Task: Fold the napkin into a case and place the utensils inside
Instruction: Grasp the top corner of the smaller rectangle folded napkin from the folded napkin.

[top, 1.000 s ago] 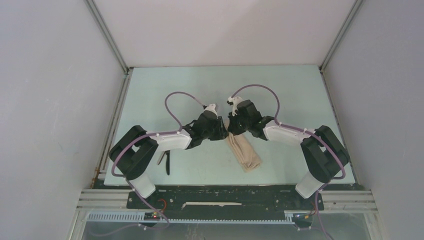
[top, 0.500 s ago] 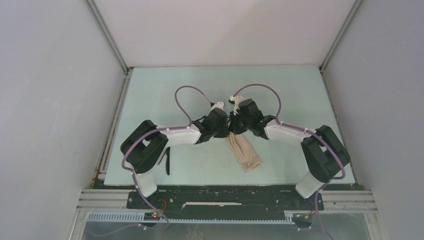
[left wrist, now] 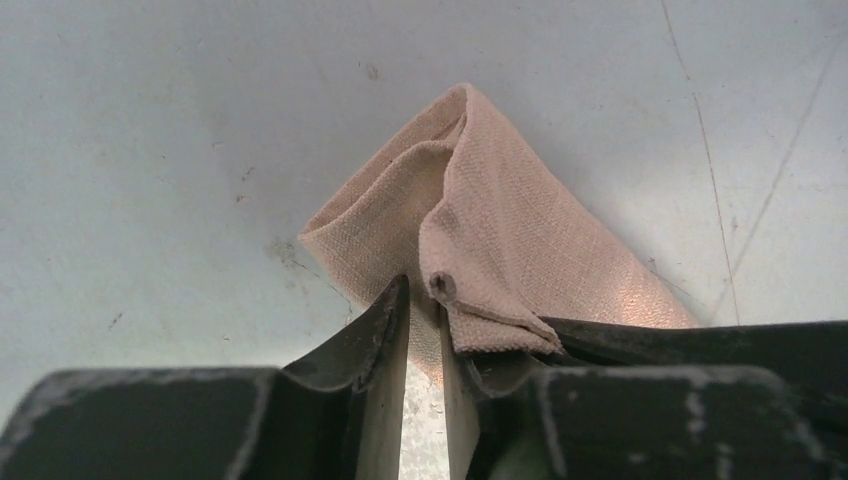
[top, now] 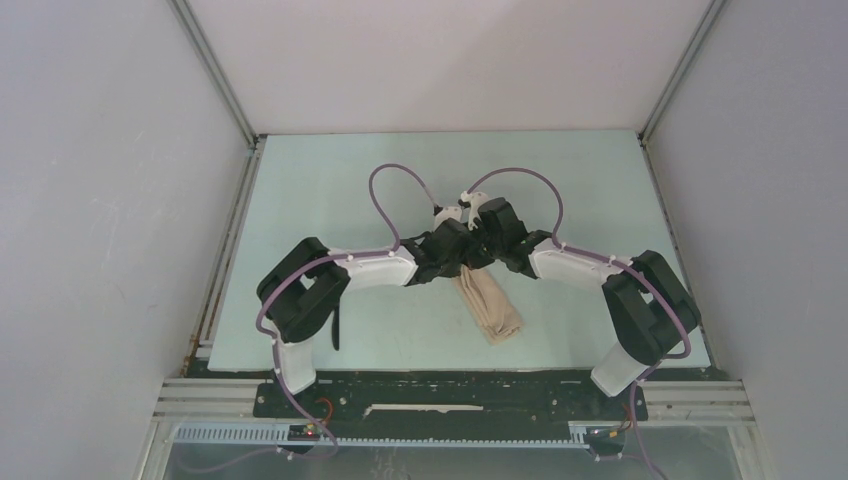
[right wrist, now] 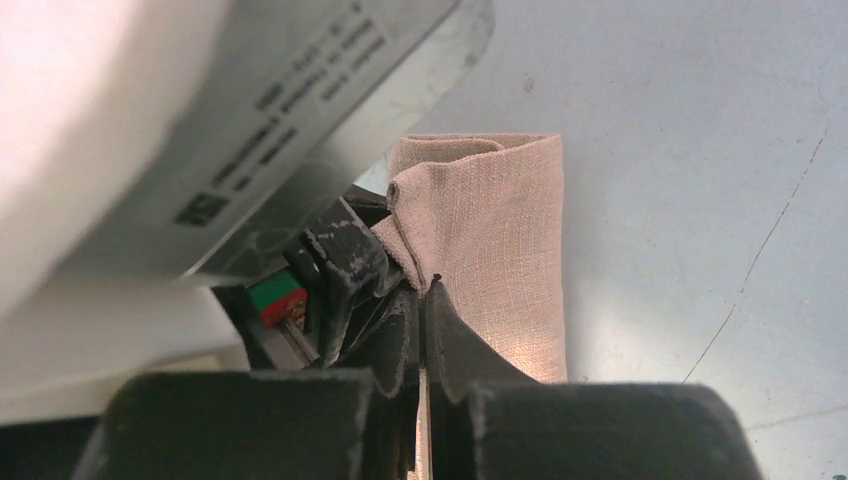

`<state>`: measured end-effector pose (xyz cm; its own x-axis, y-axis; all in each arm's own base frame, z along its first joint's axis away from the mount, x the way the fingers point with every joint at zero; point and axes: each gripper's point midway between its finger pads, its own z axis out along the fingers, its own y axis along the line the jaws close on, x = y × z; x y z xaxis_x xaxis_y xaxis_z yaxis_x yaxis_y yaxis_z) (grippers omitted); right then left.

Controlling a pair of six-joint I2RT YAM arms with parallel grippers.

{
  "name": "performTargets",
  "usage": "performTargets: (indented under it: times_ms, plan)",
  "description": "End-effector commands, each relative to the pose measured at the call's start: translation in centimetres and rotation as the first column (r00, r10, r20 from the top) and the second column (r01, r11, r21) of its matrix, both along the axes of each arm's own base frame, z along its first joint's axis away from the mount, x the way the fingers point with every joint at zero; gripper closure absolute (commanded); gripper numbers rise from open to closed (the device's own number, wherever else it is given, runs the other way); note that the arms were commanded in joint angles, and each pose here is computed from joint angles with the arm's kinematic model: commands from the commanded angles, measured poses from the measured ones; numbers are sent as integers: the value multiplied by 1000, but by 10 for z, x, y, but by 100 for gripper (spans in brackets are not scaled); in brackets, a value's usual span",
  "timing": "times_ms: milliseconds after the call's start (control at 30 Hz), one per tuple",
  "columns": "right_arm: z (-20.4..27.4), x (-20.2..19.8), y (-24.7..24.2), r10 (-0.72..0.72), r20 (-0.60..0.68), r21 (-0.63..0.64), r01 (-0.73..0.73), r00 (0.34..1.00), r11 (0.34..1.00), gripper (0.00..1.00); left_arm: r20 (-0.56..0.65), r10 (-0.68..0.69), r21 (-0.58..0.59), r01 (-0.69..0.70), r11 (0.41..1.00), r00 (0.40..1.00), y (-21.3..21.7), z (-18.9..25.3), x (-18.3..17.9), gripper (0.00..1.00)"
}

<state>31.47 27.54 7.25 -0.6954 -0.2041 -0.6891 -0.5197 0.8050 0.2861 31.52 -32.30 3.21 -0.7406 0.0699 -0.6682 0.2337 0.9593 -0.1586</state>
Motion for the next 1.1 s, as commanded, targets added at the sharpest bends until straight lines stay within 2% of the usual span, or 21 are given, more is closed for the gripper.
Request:
performTargets:
  times_ms: [0, 167, 300, 567, 800, 1067]
  plan:
    - [22, 4, 7, -3, 22, 56, 2, 1000, 998, 100, 44, -3, 36, 1, 999, 999, -1, 9, 7, 80]
    - [19, -6, 8, 24, -28, 72, -22, 999, 997, 100, 51, 12, -12, -11, 1000, 999, 0, 21, 5, 100]
    - [8, -19, 9, 60, -96, 71, -53, 994, 996, 100, 33, 21, -131, -16, 991, 999, -2, 33, 6, 100]
    - [-14, -33, -5, 82, -126, -59, -90, 989, 994, 100, -3, 39, -323, -38, 946, 999, -1, 41, 8, 100]
    - [-32, -42, -4, 107, -164, -98, -124, 981, 987, 100, 7, 36, -411, -30, 911, 999, 3, 50, 5, 100]
    - [-37, -31, 7, 52, -149, -109, -68, 987, 992, 100, 37, -3, -467, 20, 884, 999, 0, 62, -3, 100]
